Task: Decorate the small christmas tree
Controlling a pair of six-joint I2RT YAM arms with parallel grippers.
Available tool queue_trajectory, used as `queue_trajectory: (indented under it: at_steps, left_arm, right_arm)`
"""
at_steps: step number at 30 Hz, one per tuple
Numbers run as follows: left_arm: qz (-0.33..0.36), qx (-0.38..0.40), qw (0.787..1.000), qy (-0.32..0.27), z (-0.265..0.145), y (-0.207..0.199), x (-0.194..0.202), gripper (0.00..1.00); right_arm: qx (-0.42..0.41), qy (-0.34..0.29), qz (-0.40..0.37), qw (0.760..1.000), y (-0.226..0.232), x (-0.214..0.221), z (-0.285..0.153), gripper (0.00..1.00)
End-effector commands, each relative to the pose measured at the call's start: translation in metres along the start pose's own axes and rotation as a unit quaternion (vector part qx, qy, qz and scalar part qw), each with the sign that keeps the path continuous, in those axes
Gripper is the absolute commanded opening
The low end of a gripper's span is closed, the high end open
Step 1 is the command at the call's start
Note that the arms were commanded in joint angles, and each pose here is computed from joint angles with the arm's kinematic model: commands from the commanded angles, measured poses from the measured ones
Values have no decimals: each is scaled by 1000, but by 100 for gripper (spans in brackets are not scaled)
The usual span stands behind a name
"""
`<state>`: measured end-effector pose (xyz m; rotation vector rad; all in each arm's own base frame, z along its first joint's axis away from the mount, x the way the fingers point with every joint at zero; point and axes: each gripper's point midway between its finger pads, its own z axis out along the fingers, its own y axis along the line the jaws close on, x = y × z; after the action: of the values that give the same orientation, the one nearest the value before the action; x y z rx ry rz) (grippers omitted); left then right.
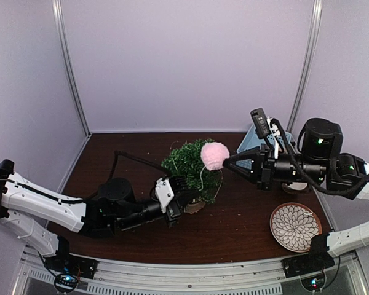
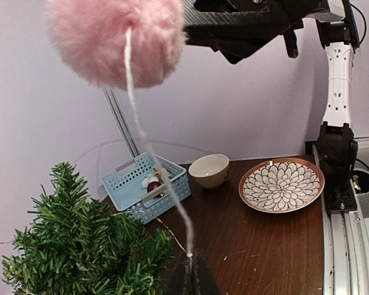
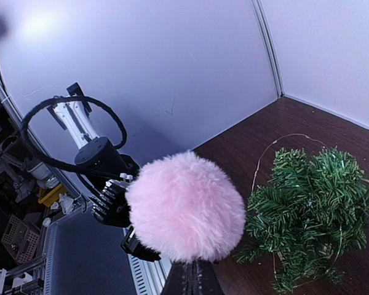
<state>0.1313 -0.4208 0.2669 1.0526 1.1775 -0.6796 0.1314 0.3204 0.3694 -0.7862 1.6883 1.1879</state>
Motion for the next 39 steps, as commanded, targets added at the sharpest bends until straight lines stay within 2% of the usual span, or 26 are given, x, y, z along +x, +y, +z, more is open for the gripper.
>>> queue_trajectory:
  at_steps: [1,4,9,15,20,24,30,34,35,38,39]
  left_arm:
    - [-11,-21,999,-39,-1,9,-25,0]
    - [-17,-26,999,-44,-6,13,-28,0]
    - [-9,10,1000,-15,-19,5,-28,0]
    - [4,77,995,57,-45,-7,-20,0]
    - [9,124,986,112,-53,-21,-6,0]
    - [5,135,982,135,-48,-28,7,0]
    - [9,131,980,152,-38,-31,19,0]
    - [11,134,979,151,-34,-33,21,0]
    - [10,135,979,150,-33,-34,21,0]
    - [14,136,980,147,-29,-35,21,0]
    - [17,138,979,147,-26,-36,20,0]
  right_arm:
    - [-5,-17,2,1000,4,-5,-4,0]
    - [-3,-13,8,1000,0,1,-2,0]
    - [9,0,25,1000,-11,24,0,0]
    - [13,29,44,999,-23,64,0,0]
    - [-8,71,68,995,-30,113,10,7]
    - [-18,85,72,994,-35,138,13,22]
    - [5,91,50,995,-51,163,8,57]
    - [21,87,22,996,-62,176,4,67]
    - [20,83,12,996,-63,178,3,72]
    - [11,66,-17,998,-65,186,-1,99]
    - [12,67,-29,997,-67,189,-2,99]
